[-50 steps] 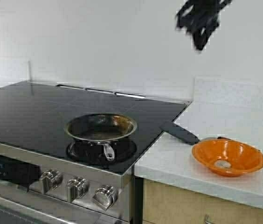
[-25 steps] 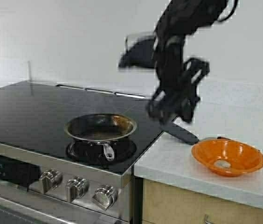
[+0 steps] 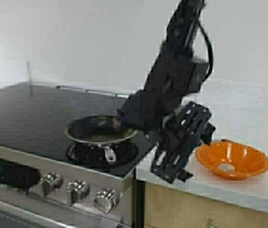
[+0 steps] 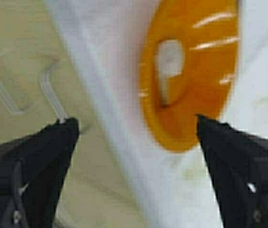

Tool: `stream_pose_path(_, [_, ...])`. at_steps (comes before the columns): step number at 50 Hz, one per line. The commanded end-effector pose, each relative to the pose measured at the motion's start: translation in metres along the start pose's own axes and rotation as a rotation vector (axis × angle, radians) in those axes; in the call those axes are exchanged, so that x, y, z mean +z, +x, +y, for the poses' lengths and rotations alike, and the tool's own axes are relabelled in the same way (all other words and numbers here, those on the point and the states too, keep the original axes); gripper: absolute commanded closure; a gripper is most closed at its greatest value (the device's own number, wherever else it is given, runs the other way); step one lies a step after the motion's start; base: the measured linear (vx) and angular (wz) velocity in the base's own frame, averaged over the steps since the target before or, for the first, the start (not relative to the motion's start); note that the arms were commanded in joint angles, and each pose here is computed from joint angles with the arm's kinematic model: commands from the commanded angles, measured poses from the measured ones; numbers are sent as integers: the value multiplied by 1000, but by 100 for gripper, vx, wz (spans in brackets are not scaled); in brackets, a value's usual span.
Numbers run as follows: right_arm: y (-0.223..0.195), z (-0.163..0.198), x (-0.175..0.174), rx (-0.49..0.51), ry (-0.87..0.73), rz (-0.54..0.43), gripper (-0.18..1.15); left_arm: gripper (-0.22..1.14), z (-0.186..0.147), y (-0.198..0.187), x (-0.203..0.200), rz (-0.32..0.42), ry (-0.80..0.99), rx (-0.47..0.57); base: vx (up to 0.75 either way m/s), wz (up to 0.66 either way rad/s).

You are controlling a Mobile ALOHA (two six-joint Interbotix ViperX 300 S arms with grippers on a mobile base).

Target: Add oil to the pan and cook the shrimp and serve it

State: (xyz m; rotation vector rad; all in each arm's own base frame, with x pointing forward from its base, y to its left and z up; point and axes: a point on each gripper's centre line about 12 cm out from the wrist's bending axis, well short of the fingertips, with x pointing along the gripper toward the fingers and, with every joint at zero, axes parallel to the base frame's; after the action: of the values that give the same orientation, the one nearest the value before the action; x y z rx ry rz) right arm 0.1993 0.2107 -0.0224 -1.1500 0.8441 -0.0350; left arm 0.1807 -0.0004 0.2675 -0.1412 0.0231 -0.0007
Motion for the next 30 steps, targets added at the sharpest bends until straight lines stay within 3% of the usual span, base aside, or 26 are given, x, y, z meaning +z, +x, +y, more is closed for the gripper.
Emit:
stream_pose_path(1, [11, 6, -4, -64, -34, -14, -6, 89, -1, 1, 6, -13, 2, -4, 0, 0])
stream_pose_path(12, [30, 31, -11, -83, -90, 15, -6, 88, -1, 1, 5, -10, 2, -3, 0, 0])
stream_pose_path(30, [36, 34, -12, -130, -90, 2, -6, 88, -1, 1, 4, -7, 0, -3, 0, 0])
